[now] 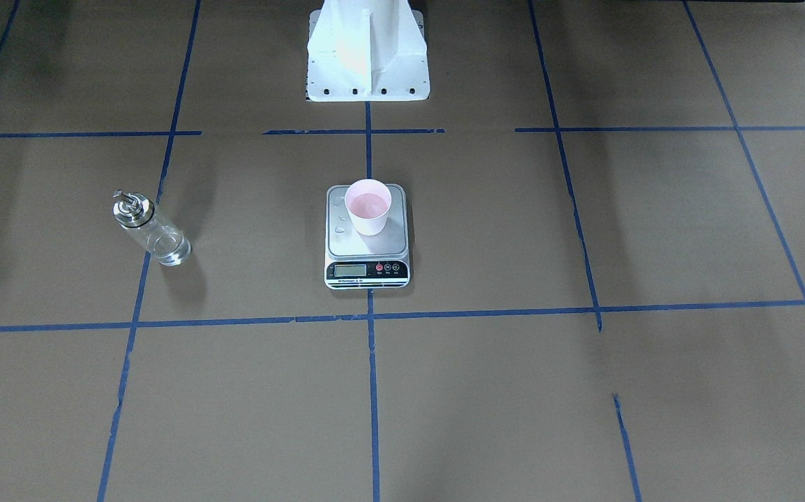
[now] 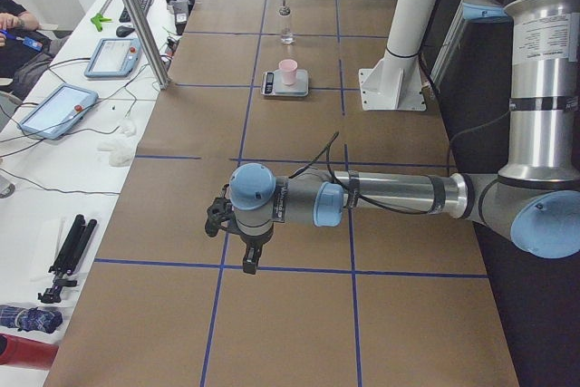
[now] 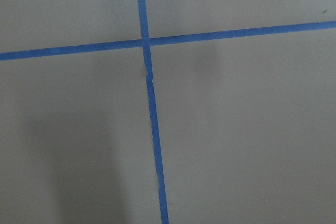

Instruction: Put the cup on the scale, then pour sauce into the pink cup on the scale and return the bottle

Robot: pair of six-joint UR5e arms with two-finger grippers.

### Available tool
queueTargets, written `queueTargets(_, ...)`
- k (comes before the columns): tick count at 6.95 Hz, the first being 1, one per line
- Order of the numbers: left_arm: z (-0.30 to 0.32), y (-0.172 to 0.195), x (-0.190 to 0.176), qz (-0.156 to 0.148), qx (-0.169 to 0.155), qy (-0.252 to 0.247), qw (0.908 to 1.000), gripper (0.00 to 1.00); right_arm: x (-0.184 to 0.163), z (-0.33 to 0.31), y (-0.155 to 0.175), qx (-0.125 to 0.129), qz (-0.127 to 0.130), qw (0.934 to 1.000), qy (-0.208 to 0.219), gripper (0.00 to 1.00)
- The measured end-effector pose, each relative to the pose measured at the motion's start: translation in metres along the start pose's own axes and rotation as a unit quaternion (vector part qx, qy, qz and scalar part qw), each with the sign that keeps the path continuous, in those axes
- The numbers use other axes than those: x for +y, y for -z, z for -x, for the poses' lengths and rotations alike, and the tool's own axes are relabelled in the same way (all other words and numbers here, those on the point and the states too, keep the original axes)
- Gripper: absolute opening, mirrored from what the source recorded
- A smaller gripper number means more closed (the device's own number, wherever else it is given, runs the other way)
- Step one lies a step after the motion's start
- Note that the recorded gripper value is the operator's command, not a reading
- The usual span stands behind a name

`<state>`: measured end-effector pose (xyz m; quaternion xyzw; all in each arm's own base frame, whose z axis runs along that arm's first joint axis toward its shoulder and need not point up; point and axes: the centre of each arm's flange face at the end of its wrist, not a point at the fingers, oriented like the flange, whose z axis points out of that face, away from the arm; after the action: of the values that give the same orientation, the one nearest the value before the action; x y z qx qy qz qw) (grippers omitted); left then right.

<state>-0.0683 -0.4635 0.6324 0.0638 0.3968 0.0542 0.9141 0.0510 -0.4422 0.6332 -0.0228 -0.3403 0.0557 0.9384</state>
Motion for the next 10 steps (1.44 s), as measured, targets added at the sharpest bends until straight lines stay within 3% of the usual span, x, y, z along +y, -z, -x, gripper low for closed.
queueTargets(6, 0.0002, -0.0023, -0.0007, 0.003, -0.002, 0.001, 1.0000, 1.00, -0.0021, 0.0021, 0.0020, -0.002, -0.012, 0.9999, 0.011, 1.00)
queueTargets(10, 0.0032, -0.0004, -0.0037, 0.003, -0.026, -0.001, 0.9997, 1.00, -0.0023, 0.0022, 0.0021, -0.002, -0.012, 0.9999, 0.012, 1.00)
